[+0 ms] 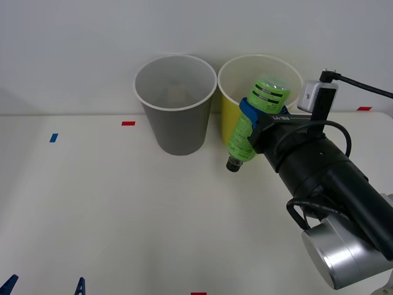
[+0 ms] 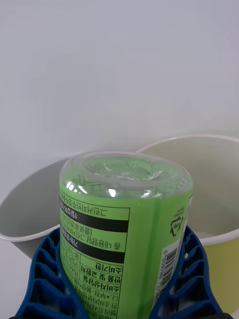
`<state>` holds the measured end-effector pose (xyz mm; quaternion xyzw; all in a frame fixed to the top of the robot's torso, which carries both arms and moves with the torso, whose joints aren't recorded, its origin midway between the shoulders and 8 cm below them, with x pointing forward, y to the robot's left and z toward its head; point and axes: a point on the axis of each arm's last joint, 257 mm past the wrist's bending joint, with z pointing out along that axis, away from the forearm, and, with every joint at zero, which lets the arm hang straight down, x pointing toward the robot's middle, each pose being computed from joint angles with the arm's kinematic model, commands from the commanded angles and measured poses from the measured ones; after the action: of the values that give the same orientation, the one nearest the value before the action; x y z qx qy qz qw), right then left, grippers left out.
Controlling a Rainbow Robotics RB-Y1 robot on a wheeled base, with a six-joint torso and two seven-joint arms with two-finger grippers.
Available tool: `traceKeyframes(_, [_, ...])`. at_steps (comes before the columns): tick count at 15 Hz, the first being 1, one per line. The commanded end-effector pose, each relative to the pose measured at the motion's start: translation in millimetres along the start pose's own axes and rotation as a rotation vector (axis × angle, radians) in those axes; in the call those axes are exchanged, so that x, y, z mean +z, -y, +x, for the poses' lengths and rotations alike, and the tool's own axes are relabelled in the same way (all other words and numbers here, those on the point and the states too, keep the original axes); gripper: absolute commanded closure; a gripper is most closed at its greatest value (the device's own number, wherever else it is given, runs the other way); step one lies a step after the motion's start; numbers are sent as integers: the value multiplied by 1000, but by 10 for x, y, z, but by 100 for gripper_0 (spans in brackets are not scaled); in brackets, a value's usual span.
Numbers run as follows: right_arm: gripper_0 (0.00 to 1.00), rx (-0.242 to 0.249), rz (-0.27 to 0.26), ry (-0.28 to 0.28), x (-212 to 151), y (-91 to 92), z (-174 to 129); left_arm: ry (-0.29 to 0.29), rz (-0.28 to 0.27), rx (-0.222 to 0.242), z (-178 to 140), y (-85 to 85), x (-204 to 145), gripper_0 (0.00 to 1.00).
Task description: Put cans in the gray bin and PET bottles in the light green bin.
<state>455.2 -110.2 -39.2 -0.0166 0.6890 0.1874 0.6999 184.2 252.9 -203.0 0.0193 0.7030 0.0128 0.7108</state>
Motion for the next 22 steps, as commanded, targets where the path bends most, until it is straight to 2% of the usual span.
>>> traceKeyframes(1, [100, -78, 29, 55, -71, 97, -63, 0, 0, 0, 0, 0, 0, 0])
traceKeyframes(2, [100, -136, 41, 84, -104, 111, -103, 0, 0, 0, 0, 0, 0, 0])
traceKeyframes(3, [100, -169, 52, 108, -130, 126, -146, 0, 0, 0, 0, 0, 0, 0])
traceKeyframes(5, [100, -172, 58, 168, -138, 126, -322, 0, 0, 0, 0, 0, 0, 0])
traceKeyframes(6, [100, -152, 60, 193, -158, 100, -426, 0, 0, 0, 0, 0, 0, 0])
traceKeyframes(10, [100, -137, 87, 284, -201, 112, -819, 0, 0, 0, 0, 0, 0, 0])
traceKeyframes(12, [100, -160, 109, 330, -179, 148, -1024, 0, 0, 0, 0, 0, 0, 0])
traceKeyframes(14, [100, -153, 142, 336, -123, 209, -1139, 0, 0, 0, 0, 0, 0, 0])
traceKeyframes(17, [100, -171, 211, 352, -70, 292, -1371, 0, 0, 0, 0, 0, 0, 0])
traceKeyframes(19, [100, -122, 241, 323, -19, 384, -1420, 0, 0, 0, 0, 0, 0, 0])
traceKeyframes(22, [100, -122, 284, 296, 50, 473, -1541, 0, 0, 0, 0, 0, 0, 0])
